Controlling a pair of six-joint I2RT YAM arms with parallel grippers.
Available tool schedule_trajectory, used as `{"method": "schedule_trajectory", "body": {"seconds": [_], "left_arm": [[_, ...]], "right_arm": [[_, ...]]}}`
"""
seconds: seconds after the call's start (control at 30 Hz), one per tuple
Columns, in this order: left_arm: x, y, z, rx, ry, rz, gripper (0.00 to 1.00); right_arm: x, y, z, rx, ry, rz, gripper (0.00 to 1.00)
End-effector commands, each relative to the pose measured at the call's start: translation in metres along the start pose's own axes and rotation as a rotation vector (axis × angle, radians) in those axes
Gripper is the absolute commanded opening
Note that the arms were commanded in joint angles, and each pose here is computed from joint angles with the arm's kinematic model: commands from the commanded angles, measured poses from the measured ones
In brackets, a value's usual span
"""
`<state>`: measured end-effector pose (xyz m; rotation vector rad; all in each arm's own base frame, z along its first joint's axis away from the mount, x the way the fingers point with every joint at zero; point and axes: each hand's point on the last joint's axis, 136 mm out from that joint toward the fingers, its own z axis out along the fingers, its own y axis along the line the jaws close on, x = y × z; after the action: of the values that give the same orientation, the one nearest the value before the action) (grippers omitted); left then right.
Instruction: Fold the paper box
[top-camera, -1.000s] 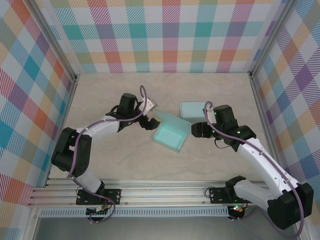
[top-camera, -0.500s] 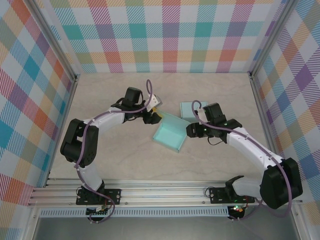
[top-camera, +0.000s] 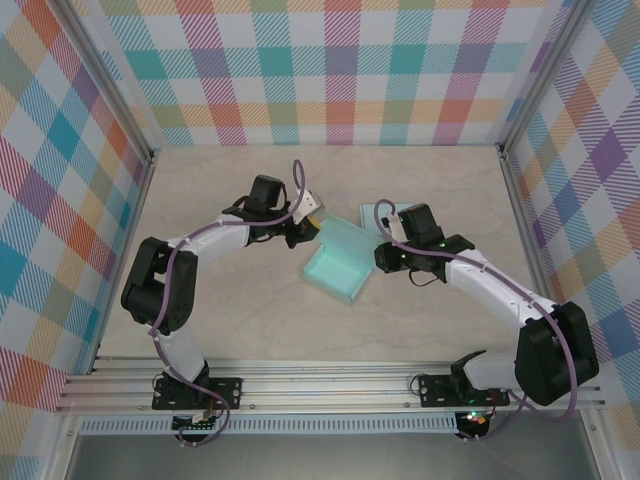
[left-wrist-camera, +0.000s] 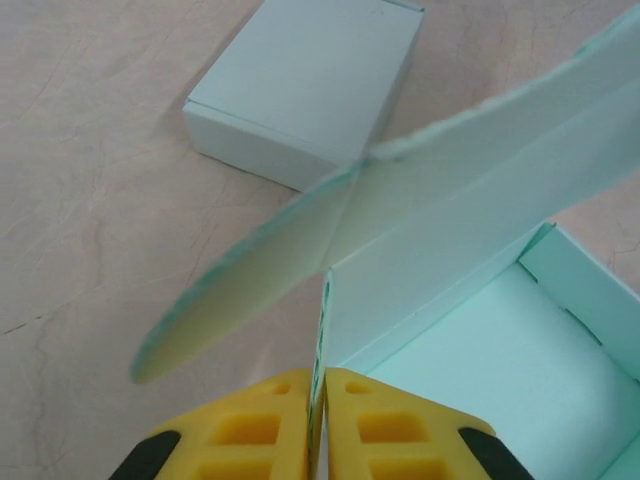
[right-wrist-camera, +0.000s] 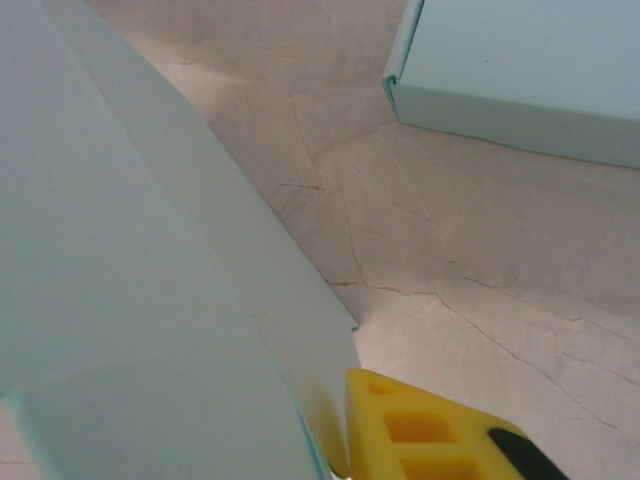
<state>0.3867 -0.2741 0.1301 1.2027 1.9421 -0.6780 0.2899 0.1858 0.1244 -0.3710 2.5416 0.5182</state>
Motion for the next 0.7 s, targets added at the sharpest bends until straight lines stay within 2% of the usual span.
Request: {"method": "schedule_trajectory", "body": {"seconds": [0.0,0.07,0.27,0.5,0.67], "left_arm": [[-0.004,0.004,-0.003,-0.070,-0.010,-0.029,0.05],[-0.007,0.007,-0.005,-0.129,-0.026,-0.060,0.00],[-0.013,0.022,-0.030,-0.368,-0.119,-0.246,0.00],[-0.016,0.029,-0.067,-0.605,-0.256,-0.488,0.00],[-0.008,0.044,-0.086,-0.799,-0.307,-0.624,0.00]], "right_arm": [[-0.022,0.005,0.000,0.036,-0.068,-0.032,0.14],[-0.027,0.004,0.004,0.090,-0.083,-0.049,0.10],[-0.058,-0.003,0.012,0.267,-0.146,-0.051,0.09],[-0.114,0.035,0.041,0.269,-0.237,-0.084,0.09],[-0.148,0.060,0.073,0.225,-0.282,-0.067,0.08]]}}
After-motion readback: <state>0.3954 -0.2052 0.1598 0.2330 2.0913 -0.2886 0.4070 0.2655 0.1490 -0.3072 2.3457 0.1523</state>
